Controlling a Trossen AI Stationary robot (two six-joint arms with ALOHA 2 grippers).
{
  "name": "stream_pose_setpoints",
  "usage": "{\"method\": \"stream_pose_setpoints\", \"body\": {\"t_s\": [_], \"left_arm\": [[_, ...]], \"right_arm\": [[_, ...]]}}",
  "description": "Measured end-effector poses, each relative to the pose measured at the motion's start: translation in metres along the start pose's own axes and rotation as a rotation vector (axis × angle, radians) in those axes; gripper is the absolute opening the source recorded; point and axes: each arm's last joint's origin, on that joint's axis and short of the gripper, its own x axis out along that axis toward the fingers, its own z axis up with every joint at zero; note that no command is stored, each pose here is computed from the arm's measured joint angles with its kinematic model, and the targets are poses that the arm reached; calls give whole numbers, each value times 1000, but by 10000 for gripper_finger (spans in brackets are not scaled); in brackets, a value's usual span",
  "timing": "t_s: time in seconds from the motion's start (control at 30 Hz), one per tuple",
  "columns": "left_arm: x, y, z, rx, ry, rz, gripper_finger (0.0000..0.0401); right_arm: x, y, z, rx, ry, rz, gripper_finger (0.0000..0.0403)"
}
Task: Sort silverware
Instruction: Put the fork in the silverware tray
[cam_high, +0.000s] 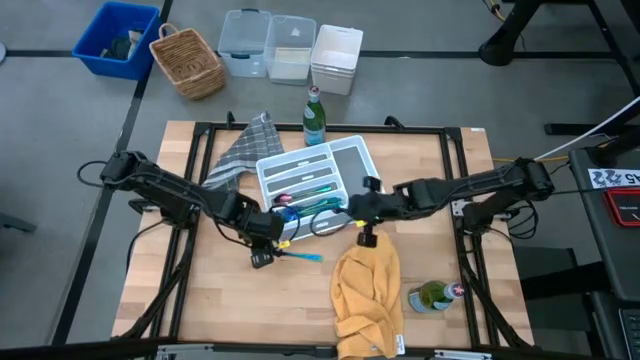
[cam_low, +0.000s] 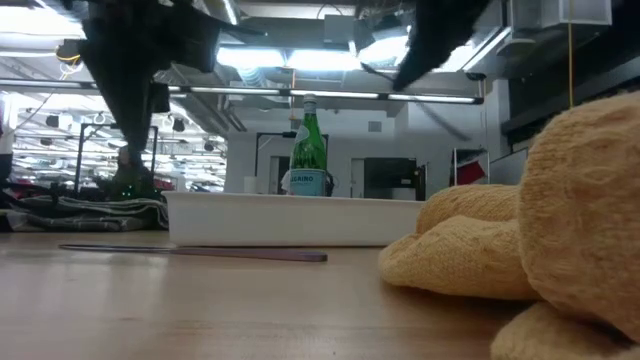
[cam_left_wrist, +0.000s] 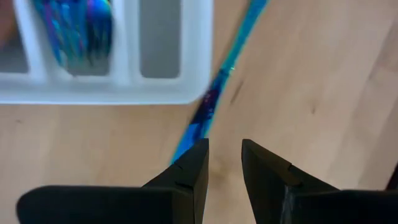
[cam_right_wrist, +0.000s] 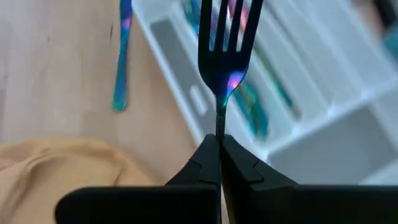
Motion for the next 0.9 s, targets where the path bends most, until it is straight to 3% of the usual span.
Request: {"method": "stream_pose_setpoints", "body": {"t_s": [0.37,0.53,0.9], "left_arm": [[0,-18,-14,-96,15,-22,85],[0,-23,-18,-129,21,-27,85],[0,-26,-21,-146,24,-31,85]], "right_arm": [[58,-31,28,-310,-160,18,5],[84,-42,29,-346,-172,41,5],[132,-58,14,-364,-51,46,5]]}}
